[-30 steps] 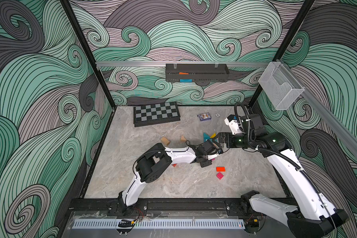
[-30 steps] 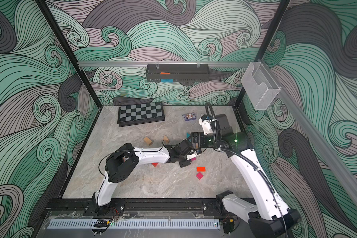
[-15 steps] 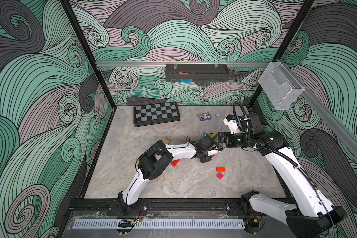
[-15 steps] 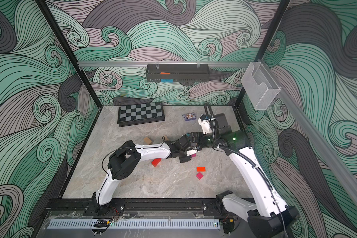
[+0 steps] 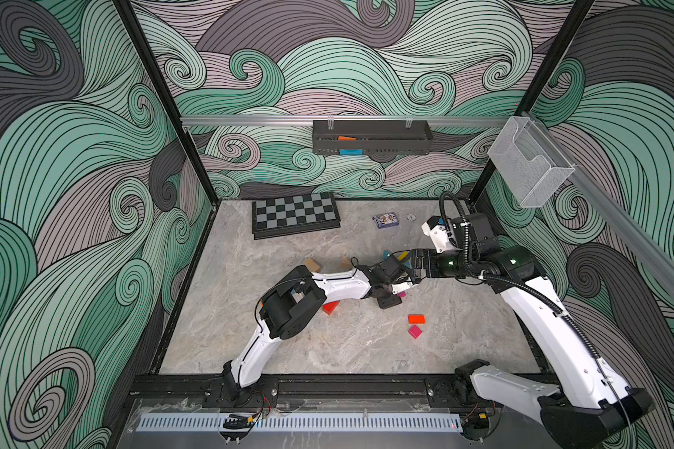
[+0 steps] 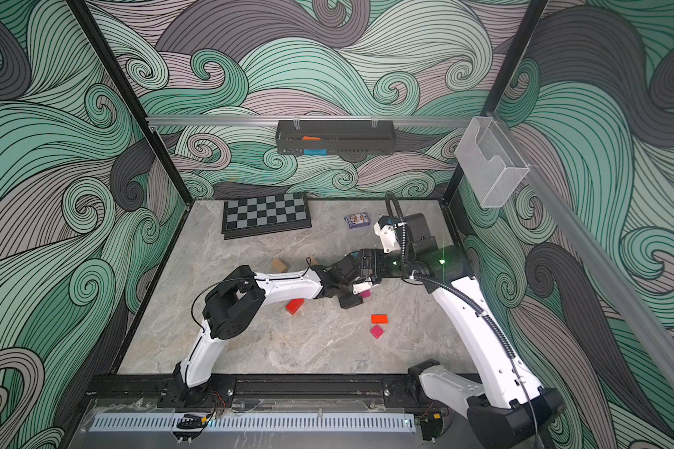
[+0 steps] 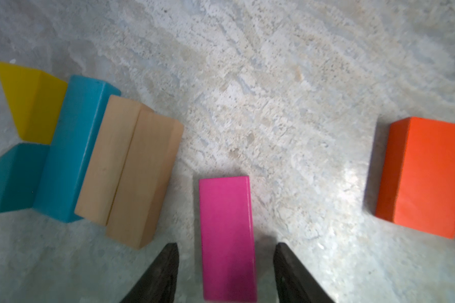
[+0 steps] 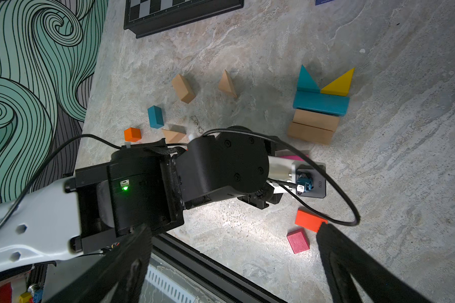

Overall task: Assemble a carrot with building blocks
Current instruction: Place the building block at the center of the board, then pick up the building block from the center of the board.

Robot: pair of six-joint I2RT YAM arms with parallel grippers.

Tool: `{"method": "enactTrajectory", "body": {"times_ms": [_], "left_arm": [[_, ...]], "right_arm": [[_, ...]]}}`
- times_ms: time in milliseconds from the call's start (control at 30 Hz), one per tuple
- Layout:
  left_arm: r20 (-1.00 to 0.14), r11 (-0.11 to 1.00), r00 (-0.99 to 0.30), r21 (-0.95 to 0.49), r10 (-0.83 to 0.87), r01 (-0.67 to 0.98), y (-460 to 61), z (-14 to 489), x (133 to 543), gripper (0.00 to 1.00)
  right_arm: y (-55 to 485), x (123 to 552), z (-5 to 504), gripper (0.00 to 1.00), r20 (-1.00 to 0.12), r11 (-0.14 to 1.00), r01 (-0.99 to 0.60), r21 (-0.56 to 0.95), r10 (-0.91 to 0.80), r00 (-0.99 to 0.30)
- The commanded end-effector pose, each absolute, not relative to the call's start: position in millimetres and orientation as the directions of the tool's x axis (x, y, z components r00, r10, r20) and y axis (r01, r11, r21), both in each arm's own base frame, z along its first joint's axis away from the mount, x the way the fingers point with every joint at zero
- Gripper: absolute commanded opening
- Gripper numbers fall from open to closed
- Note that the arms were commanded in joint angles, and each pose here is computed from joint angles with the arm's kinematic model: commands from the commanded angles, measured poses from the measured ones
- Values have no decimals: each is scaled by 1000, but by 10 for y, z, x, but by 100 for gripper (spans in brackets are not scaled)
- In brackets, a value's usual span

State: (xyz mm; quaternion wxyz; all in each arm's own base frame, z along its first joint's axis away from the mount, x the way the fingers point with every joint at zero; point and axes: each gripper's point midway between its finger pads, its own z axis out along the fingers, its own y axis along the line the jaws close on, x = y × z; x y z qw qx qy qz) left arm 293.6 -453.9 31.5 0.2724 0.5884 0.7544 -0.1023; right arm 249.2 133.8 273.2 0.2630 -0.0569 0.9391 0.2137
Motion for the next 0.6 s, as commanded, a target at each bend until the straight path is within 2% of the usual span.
{"method": "enactTrajectory", "body": {"times_ms": [0,167,267,433,567], "left_arm": [[-589,432,-292,108,753,895,-4465,807,2952,59],[-568,555,-541,-170,621,815,-4463,1036,2616,57],[-533,627,-661,-280,528,726,-4508,1073,2472,59],[-509,655,-743,-387,435,649,-4767,1118,2229,61],[-437,693,-811,-441,388,570,-4953,914,2089,61]], "right_arm": [[1267,2438,2867,99,-539,907,-212,363,19,-842],[1187,2360,2913,99,-551,908,-191,372,51,-833],[1178,2335,2962,99,-554,903,-186,387,67,-830],[1194,2275,3008,99,-552,890,-184,417,87,-829],[1185,2228,3072,99,-564,883,-182,432,107,-819]]}}
